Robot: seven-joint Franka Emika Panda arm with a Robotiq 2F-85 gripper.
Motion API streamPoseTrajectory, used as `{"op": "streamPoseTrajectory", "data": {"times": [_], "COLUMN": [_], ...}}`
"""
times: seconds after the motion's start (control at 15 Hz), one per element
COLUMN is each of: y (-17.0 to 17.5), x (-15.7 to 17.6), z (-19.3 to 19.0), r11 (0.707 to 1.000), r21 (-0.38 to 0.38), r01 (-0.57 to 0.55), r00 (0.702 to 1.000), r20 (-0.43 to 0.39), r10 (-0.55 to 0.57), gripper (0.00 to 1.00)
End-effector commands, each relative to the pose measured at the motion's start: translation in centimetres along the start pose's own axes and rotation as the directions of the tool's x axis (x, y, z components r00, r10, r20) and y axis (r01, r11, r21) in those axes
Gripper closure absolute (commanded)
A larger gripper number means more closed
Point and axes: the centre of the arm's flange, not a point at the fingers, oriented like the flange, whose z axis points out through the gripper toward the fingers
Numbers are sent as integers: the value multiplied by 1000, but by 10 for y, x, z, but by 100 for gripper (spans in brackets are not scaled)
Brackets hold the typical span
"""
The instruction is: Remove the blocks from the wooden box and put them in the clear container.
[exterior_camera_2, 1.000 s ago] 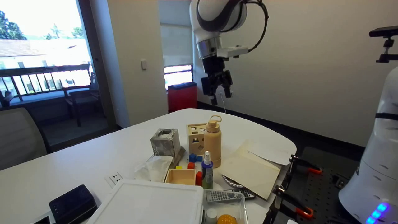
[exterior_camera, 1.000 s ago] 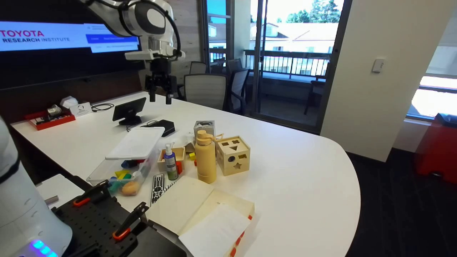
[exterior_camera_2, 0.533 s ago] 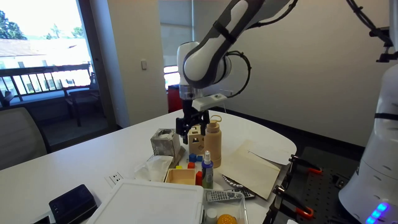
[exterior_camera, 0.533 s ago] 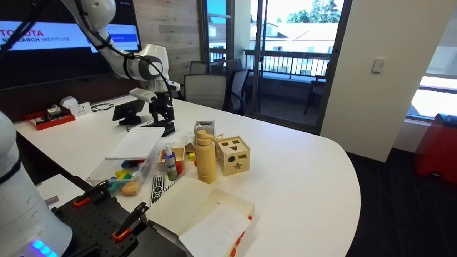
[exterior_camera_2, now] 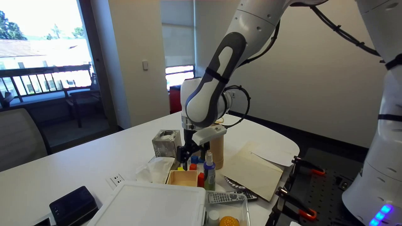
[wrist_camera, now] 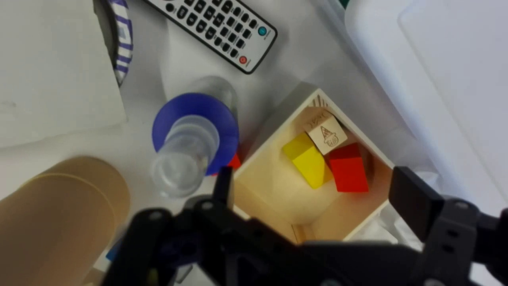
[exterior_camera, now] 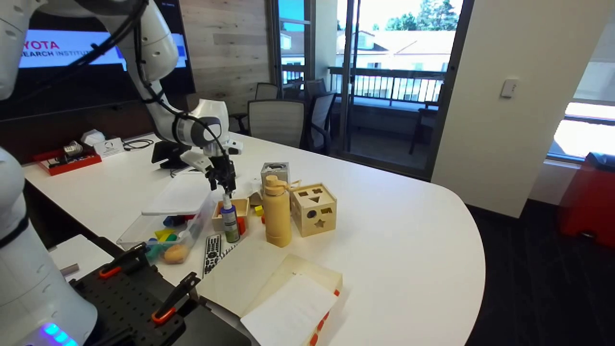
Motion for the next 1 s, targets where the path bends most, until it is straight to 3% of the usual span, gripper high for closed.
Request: {"op": "streamPoseTrajectory", "data": {"times": [0.0, 0.47, 0.93], "y": [0, -21, -21], "x": [10, 28, 54], "z": [30, 46, 85], "r11": [999, 996, 995], "r21": [35, 85, 79], "r01": [-29, -33, -67], "r00": [1000, 996, 995], "r20": [0, -84, -72], "r10": [29, 40, 72], "gripper": [0, 0, 0]}}
